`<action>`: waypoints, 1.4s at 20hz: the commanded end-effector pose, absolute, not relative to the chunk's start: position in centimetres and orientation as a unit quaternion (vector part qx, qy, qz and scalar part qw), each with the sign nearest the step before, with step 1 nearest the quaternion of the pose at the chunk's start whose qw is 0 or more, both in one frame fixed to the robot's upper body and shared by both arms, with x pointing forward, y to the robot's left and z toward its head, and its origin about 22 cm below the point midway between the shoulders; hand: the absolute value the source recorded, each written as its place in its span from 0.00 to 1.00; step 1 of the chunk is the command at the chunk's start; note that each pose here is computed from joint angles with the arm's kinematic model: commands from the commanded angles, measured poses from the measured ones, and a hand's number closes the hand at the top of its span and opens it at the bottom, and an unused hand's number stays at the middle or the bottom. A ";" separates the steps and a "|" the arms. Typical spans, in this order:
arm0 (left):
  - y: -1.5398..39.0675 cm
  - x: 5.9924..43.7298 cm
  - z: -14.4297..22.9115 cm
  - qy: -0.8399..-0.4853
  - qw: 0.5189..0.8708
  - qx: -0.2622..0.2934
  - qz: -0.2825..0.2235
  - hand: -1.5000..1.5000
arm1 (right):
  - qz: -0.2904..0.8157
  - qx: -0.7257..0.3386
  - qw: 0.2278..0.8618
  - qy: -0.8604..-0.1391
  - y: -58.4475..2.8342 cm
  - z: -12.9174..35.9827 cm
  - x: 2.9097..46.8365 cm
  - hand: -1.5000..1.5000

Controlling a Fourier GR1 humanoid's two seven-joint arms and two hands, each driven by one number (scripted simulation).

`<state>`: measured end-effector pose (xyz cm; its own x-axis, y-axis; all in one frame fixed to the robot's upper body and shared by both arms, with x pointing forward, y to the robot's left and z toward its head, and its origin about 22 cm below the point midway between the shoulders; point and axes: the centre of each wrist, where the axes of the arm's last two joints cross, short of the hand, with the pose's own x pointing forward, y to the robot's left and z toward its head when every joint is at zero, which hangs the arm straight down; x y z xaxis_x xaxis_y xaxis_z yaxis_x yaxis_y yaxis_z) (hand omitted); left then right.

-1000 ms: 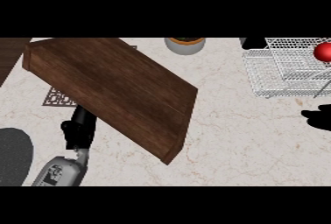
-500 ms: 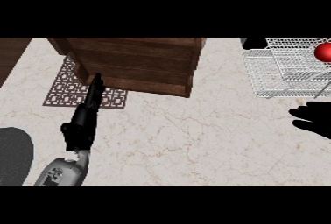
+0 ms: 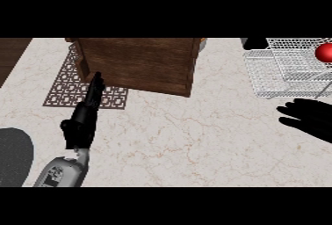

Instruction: Pick the tomato from the tray and place it in the tiered basket

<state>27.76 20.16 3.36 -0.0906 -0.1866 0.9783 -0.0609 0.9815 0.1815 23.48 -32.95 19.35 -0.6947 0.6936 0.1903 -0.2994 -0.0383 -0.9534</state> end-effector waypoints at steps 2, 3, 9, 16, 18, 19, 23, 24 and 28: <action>18.5 27.3 2.6 -0.738 0.667 0.086 -0.048 0.50 | 0.707 -0.153 0.374 -0.580 -33.2 19.0 24.9 0.00; 19.3 26.5 3.5 -0.741 0.665 0.085 -0.043 0.50 | 0.703 -0.150 0.384 -0.579 -33.6 17.4 26.3 0.00; 21.6 27.3 3.4 -0.738 0.667 0.083 -0.054 0.50 | 0.716 -0.130 0.388 -0.565 -33.2 15.2 26.6 0.00; 21.8 26.3 3.0 -0.739 0.667 0.082 -0.048 0.50 | 0.715 -0.103 0.381 -0.577 -33.2 13.6 27.8 0.00; 20.8 25.9 2.3 -0.740 0.664 0.086 -0.054 0.50 | 0.716 -0.103 0.382 -0.575 -33.8 14.7 28.3 0.00; 20.5 26.1 3.3 -0.733 0.674 0.084 -0.042 0.50 | 0.715 -0.100 0.379 -0.579 -34.2 14.6 27.6 0.00; 19.9 27.0 4.5 -0.740 0.665 0.088 -0.049 0.50 | 0.717 -0.097 0.380 -0.576 -31.9 13.2 27.1 0.00; 21.3 26.6 2.6 -0.736 0.669 0.085 -0.059 0.50 | 0.725 -0.088 0.382 -0.567 -30.7 14.0 26.9 0.00; 22.1 26.5 2.4 -0.738 0.668 0.085 -0.044 0.50 | 0.721 -0.091 0.392 -0.564 -31.4 12.5 26.7 0.00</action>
<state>27.05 20.60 2.81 -0.0894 -0.1880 0.9781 -0.0605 0.9812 0.1831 27.10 -31.36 13.11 -0.6717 0.6889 0.2726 -0.4103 -0.0395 -0.9111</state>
